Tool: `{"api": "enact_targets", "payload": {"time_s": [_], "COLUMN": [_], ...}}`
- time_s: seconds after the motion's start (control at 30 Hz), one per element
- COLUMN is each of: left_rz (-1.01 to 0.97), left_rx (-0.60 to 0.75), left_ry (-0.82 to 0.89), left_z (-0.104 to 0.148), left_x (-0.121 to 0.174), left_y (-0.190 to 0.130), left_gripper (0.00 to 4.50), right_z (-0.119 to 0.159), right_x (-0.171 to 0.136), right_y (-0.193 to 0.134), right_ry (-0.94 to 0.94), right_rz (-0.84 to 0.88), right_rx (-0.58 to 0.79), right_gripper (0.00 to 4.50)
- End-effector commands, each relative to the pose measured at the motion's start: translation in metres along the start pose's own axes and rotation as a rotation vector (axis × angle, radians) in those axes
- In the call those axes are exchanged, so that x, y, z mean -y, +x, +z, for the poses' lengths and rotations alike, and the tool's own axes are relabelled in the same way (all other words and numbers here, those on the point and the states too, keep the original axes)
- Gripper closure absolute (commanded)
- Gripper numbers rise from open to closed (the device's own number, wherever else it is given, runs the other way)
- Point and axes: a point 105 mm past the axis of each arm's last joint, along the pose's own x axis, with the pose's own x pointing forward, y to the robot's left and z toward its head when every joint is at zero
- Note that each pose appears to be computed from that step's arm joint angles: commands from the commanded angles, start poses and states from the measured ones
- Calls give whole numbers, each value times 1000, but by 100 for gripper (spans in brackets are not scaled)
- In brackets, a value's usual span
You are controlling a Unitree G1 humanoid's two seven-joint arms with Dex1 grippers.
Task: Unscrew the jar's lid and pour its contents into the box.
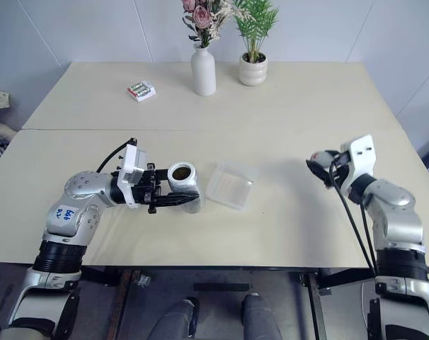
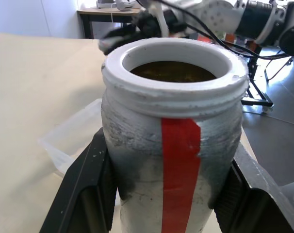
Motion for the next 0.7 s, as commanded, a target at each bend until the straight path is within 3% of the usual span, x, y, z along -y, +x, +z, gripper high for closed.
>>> {"api": "enact_targets", "payload": {"time_s": [0.03,0.17,0.3,0.37,0.57,0.7], "left_rz": [6,8,14,17,32,58], "left_rx": [32,35,35,32,33,30], "left_ry": [46,50,52,54,66,85], "left_z": [13,14,14,14,16,18], "left_x": [-5,-5,-5,-5,-7,-10], "left_y": [0,0,-1,-1,-3,-4], "left_gripper": [238,238,238,238,238,238], "right_z": [-9,-37,-44,-36,-24,4], "right_x": [2,5,7,-4,-2,-2], "right_y": [-4,-7,-6,-4,-6,-16], "right_ry": [-3,42,98,178,203,175], "right_rz": [-48,-115,-140,-68,-57,6], "right_rx": [27,-10,-11,38,68,128], "right_gripper": [152,152,152,152,3,3]}}
